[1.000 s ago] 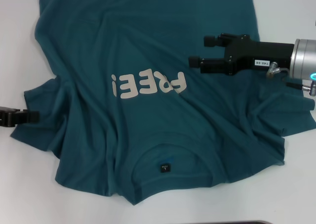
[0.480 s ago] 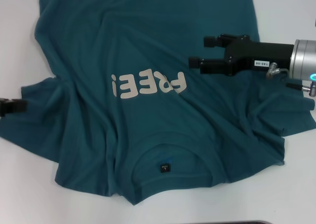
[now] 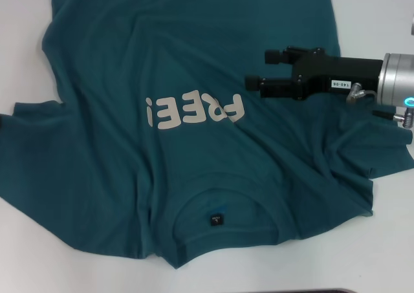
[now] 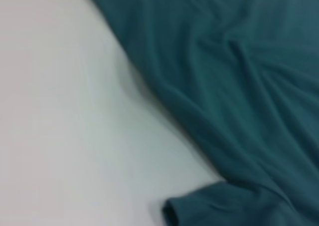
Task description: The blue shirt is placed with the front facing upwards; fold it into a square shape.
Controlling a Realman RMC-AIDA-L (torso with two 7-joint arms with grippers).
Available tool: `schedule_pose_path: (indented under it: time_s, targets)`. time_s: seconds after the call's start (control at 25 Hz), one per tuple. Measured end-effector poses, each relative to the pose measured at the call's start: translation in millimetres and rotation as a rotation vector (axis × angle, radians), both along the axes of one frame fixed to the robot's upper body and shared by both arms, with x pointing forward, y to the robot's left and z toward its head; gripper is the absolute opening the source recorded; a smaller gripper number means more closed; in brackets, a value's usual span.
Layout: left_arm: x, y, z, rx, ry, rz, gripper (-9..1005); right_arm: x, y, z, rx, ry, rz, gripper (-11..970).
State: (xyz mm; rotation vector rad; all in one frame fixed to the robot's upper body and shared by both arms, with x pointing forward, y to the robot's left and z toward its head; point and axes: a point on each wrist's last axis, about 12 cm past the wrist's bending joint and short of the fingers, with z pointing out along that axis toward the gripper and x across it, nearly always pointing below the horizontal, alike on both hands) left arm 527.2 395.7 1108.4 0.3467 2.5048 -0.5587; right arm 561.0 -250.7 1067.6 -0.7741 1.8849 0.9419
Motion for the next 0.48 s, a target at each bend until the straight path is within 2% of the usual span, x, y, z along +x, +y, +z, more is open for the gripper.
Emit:
schedule_pose_path:
  time_s: [0.24, 0.48]
  targets:
    - [3.4, 9, 3.7, 0.047, 0.001, 0.046, 13, 1.2, 1, 1.1, 0.001, -0.002, 0.002, 911]
    - [2.1, 15, 6.8, 0.045, -0.005, 0.069, 15, 2.0, 2, 1.9, 0.002, -0.005, 0.004, 911]
